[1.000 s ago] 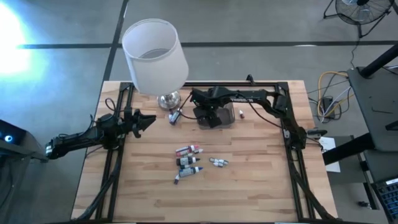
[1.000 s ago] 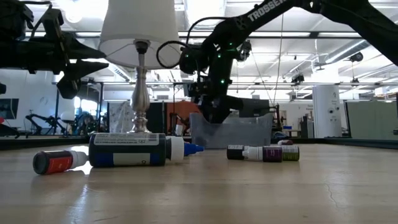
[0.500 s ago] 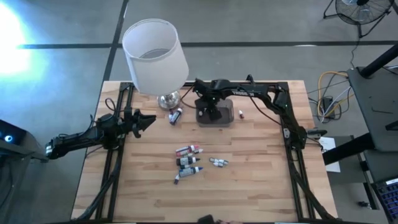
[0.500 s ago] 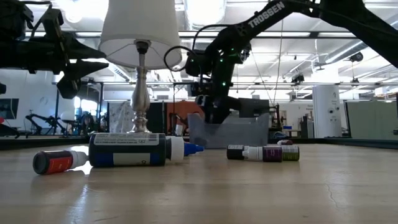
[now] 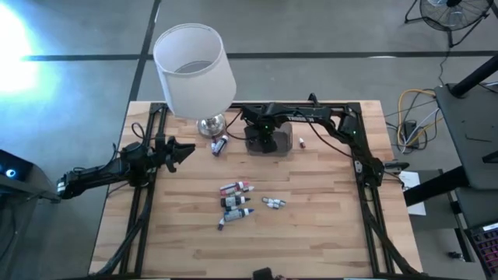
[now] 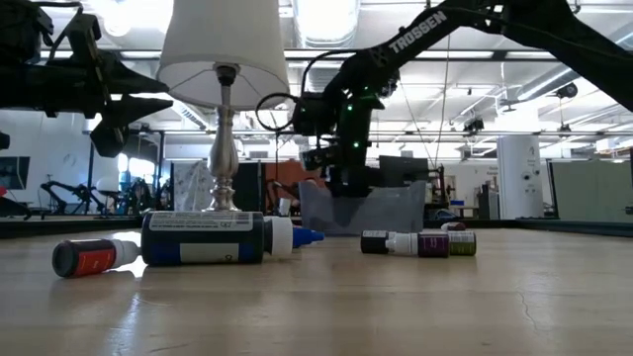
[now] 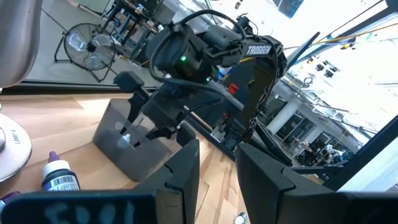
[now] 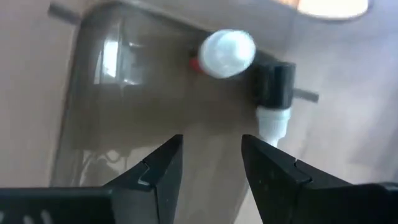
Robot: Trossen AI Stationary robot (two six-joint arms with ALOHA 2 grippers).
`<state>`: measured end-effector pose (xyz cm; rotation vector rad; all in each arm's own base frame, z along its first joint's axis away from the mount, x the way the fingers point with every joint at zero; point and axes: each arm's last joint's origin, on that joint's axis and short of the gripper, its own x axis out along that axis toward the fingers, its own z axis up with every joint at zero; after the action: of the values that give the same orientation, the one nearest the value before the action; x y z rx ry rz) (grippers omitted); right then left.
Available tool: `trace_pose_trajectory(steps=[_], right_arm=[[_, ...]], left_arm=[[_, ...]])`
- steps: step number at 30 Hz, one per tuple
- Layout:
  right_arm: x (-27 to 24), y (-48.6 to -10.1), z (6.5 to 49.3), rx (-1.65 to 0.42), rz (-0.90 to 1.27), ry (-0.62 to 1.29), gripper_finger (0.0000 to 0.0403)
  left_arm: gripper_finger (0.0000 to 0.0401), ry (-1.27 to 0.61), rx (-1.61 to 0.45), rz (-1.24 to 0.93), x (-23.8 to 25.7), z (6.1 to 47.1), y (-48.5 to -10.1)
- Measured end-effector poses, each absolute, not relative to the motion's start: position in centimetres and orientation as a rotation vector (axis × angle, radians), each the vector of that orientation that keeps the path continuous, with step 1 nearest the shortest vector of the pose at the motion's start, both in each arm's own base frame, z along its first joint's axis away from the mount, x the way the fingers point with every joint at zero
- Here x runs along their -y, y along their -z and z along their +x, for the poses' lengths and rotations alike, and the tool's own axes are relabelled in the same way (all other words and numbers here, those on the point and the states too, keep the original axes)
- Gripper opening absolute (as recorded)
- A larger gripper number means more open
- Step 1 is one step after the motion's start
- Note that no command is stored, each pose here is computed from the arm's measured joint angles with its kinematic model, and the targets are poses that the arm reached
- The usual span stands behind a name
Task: Pick & Place food coloring
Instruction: Adjust the bin on the table
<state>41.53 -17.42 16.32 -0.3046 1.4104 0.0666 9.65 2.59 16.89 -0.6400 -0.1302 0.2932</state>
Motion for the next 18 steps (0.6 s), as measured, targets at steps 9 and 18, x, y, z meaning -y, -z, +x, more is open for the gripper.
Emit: trace_pose_trajectory(steps=[9, 18], right_arm=[[17.1, -17.7, 43.5, -1.272, -0.341, -0.026, 0.0155], [18.4, -15.6, 45.1, -1.404, -0.373, 0.220, 0.0166]], left_arm=[[0.0085, -0.293, 0.130, -0.640, -2.6, 9.6, -16.9], [0.0085, -0.293, 0.131, -0.640, -2.6, 9.6, -16.9]])
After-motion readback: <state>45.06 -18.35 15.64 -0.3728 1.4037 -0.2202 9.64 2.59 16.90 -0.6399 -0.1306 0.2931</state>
